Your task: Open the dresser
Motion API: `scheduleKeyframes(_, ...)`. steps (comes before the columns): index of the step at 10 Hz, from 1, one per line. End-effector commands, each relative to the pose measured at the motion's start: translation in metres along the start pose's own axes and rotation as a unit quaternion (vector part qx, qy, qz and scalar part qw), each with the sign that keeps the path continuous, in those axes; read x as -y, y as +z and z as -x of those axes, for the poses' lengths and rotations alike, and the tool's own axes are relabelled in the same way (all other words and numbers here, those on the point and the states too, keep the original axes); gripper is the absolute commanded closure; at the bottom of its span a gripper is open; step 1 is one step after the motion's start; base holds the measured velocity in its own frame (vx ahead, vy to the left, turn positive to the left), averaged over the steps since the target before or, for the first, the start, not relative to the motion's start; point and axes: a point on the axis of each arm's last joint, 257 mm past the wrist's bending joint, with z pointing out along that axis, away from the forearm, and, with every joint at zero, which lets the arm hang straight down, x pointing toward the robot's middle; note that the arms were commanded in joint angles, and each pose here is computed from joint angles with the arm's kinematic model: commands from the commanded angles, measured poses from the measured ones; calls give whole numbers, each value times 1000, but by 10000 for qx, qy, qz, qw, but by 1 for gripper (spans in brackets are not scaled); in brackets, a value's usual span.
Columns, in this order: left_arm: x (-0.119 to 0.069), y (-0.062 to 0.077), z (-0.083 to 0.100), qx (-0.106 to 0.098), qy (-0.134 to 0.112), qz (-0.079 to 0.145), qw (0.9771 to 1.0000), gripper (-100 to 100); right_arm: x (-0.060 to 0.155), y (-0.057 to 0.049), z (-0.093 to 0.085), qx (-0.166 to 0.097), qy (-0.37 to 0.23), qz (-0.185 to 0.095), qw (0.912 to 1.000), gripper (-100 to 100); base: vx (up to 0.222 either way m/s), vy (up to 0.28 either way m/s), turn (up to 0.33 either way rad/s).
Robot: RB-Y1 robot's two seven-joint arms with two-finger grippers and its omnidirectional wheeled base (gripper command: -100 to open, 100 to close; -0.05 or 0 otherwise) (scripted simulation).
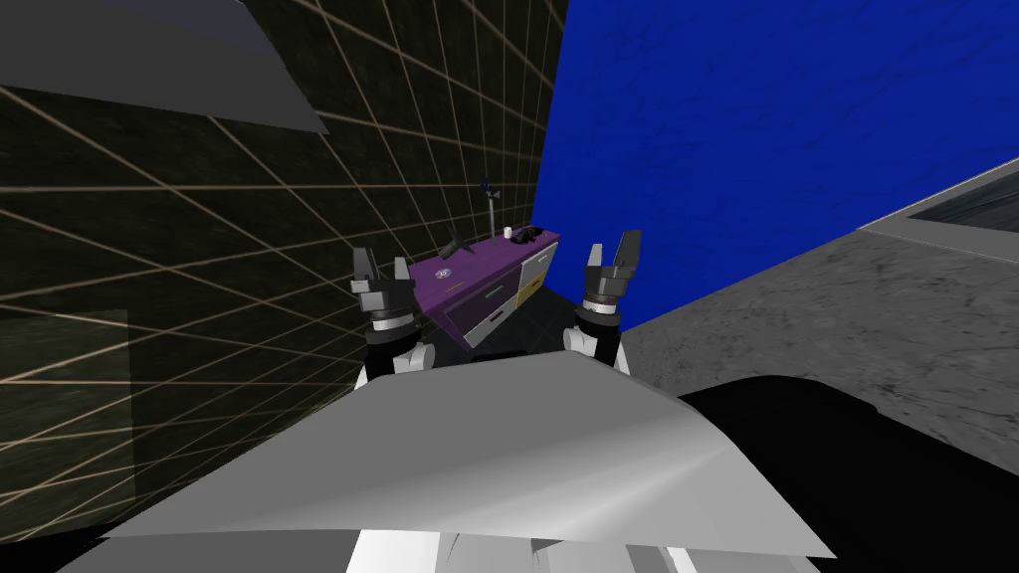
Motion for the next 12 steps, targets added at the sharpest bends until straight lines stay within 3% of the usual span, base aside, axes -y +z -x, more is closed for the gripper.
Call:
scheduleKeyframes(1,0,0,0,0,0,0,10000,0,0,0,0,0,0,0,10000,0,0,0,0)
scheduleKeyframes(9,0,0,0,0,0,-2,10000,0,0,0,0,0,0,2,10000,0,0,0,0)
scheduleKeyframes(10,-5,-2,-3,-152,43,63,9999,-100,0,0,0,0,0,2,10000,0,17,-18,21)
scheduleKeyframes(12,-15,-6,-4,-333,97,202,9992,-100,0,0,0,0,0,-1,10000,0,31,-46,38)
